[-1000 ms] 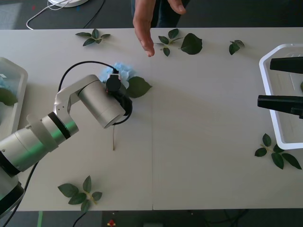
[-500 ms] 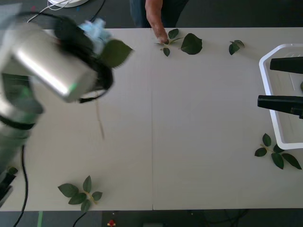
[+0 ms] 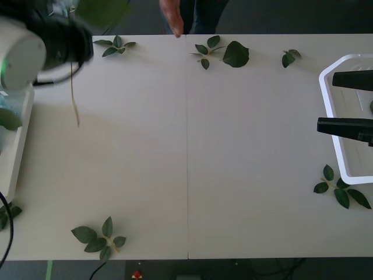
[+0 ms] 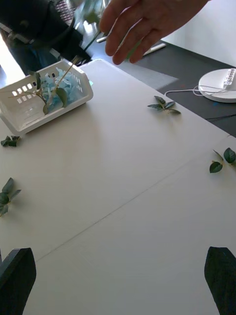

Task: Place the red flowers into the right box and the blue flowers into the left box. If a person shows an open palm, hand one flower to the person first, then continue sorting.

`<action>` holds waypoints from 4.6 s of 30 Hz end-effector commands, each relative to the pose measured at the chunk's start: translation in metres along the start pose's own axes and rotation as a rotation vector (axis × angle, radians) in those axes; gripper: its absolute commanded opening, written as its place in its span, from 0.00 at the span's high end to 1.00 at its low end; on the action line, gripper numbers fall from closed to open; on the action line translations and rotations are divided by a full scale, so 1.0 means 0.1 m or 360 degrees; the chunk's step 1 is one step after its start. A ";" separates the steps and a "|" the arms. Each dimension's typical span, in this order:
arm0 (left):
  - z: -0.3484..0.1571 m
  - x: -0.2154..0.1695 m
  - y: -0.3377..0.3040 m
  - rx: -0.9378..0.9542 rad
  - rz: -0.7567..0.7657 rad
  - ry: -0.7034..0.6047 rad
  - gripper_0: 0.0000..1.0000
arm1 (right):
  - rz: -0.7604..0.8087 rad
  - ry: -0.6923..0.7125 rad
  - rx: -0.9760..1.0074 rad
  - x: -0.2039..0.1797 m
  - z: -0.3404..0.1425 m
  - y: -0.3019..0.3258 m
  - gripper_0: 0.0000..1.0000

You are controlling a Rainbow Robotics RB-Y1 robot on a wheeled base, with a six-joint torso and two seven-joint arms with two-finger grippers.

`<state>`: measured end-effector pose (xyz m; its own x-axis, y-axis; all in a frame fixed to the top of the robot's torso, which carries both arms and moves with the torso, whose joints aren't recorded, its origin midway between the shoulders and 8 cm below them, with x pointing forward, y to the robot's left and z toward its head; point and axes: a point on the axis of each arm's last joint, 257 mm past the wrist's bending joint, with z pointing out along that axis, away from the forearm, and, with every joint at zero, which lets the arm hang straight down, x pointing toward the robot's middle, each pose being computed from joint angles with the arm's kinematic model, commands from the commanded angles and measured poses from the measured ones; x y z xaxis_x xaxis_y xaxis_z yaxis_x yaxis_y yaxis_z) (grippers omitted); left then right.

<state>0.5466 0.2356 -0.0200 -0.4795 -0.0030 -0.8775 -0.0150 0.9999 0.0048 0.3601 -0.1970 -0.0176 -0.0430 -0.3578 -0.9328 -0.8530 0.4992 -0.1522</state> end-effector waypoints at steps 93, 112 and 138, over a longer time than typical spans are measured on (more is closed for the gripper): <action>0.62 -3.03 -0.30 0.0205 0.0085 -0.1236 0.00 | -0.0056 0.0050 -0.0003 0.01 -0.05 0.00 0.00; 0.35 -2.84 -0.51 0.0263 0.0161 -0.0953 0.00 | -0.0056 0.0050 -0.0003 0.01 -0.05 0.00 0.00; -1.23 0.42 -0.85 0.1135 0.0679 -0.0278 0.00 | -0.0056 0.0050 -0.0003 0.01 -0.05 0.00 0.00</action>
<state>0.4413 0.1543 0.0294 -0.2166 0.1993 -0.9557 0.6656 0.7463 0.0047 0.3601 -0.1976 -0.0184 -0.0461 -0.3582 -0.9325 -0.8530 0.4999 -0.1499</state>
